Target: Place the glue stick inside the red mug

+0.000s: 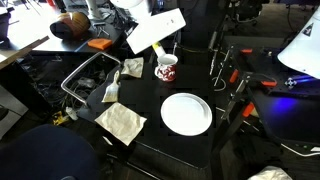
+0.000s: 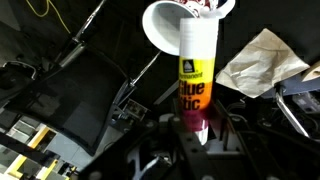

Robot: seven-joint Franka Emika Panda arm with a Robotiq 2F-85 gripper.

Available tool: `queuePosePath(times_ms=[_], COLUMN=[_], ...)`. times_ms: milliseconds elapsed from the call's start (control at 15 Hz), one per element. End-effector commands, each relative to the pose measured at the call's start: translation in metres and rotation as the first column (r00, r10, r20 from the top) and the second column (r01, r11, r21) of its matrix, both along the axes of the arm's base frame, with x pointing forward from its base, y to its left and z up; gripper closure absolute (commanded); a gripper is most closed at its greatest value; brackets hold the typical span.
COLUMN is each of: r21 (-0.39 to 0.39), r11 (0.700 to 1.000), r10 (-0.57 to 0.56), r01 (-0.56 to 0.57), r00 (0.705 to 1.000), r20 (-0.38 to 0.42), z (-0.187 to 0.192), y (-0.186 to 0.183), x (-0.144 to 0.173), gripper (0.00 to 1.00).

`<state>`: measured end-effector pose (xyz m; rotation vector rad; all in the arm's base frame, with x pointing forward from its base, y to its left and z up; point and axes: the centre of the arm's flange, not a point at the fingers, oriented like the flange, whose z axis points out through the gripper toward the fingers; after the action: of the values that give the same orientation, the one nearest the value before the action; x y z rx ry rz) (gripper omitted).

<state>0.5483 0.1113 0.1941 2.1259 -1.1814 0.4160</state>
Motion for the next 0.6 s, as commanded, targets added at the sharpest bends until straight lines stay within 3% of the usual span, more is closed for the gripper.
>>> queuePosePath(times_ms=[0, 67, 133, 400, 467, 533], r21=[-0.063, -0.034, -0.032, -0.021, -0.021, -0.048], r11=[0.997, 0.999, 0.999, 1.0, 1.0, 0.998], r10=[-0.052, -0.026, -0.022, -0.023, -0.023, -0.044], r01=[0.052, 0.026, 0.022, 0.022, 0.023, 0.042], r00=[0.999, 1.0, 1.0, 1.0, 1.0, 0.999], r20=[-0.001, -0.003, -0.008, -0.015, -0.015, -0.024], z=[0.0019, -0.0009, -0.0021, -0.0044, -0.0044, -0.0072], y=[0.0022, 0.0015, 0.0032, 0.0019, 0.0018, 0.0022], x=[0.0025, -0.0024, -0.0029, -0.003, -0.003, -0.0023], gripper=[0.92, 0.92, 0.68, 0.68, 0.92, 0.92])
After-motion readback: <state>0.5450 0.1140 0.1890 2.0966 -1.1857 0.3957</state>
